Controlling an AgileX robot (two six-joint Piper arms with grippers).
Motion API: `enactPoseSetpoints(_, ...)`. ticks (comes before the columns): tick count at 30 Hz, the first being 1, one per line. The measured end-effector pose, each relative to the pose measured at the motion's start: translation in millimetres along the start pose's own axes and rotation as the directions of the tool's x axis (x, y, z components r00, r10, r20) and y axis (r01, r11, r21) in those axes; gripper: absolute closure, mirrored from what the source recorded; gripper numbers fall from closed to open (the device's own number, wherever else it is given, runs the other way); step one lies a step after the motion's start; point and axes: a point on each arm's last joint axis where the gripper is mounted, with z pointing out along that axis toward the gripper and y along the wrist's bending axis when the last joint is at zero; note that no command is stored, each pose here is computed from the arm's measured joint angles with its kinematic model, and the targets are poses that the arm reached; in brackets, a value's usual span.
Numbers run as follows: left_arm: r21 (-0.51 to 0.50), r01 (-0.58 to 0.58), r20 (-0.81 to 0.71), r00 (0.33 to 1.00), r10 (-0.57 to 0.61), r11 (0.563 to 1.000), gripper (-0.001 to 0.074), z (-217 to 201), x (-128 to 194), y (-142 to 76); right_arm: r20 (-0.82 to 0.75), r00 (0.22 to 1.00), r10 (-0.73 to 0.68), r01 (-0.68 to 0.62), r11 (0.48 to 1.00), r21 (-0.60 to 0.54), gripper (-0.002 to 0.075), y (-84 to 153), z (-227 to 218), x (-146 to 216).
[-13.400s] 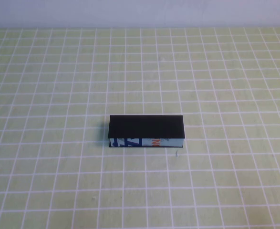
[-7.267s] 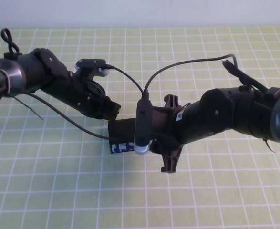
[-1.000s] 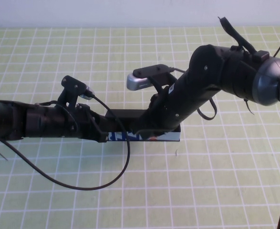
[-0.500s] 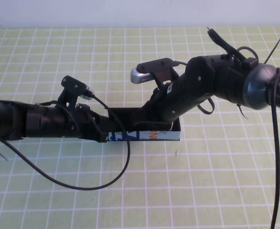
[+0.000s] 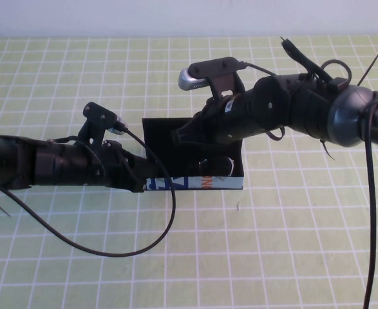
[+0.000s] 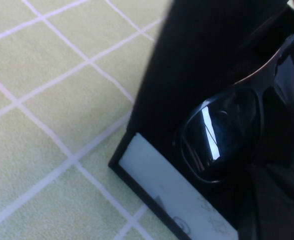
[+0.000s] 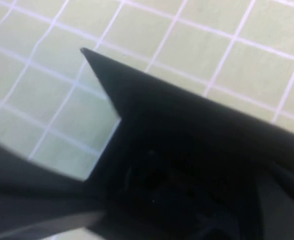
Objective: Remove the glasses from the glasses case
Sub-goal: Pick up the glasses from the glasses case
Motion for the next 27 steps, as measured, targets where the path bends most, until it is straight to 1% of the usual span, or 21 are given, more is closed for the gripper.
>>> enactPoseSetpoints(5, 0.000, 0.000, 0.000, 1.000, 0.000, 1.000, 0.0739, 0.0, 0.0, 0.0, -0.002, 0.999, 0.034, -0.034, 0.999, 0.017, 0.0743, -16.0, 6.9, -6.6)
enactPoseSetpoints(10, 0.000, -0.001, -0.001, 1.000, 0.001, 1.000, 0.0739, 0.0, 0.1, 0.0, -0.034, 0.998, 0.049, -0.049, 0.999, 0.016, 0.0743, -25.2, 13.8, -17.5)
enactPoseSetpoints(20, 0.003, -0.005, -0.003, 1.000, 0.005, 1.000, 0.0739, 0.0, 0.3, -0.3, -0.167, 0.985, 0.043, -0.046, 0.999, -0.013, 0.0743, -27.5, 45.4, -25.2)
enactPoseSetpoints(27, 0.002, -0.006, -0.005, 1.000, 0.006, 1.000, 0.0739, 0.0, 0.4, -0.2, -0.237, 0.971, 0.042, -0.049, 0.999, -0.021, 0.0743, -28.8, 57.4, -26.2)
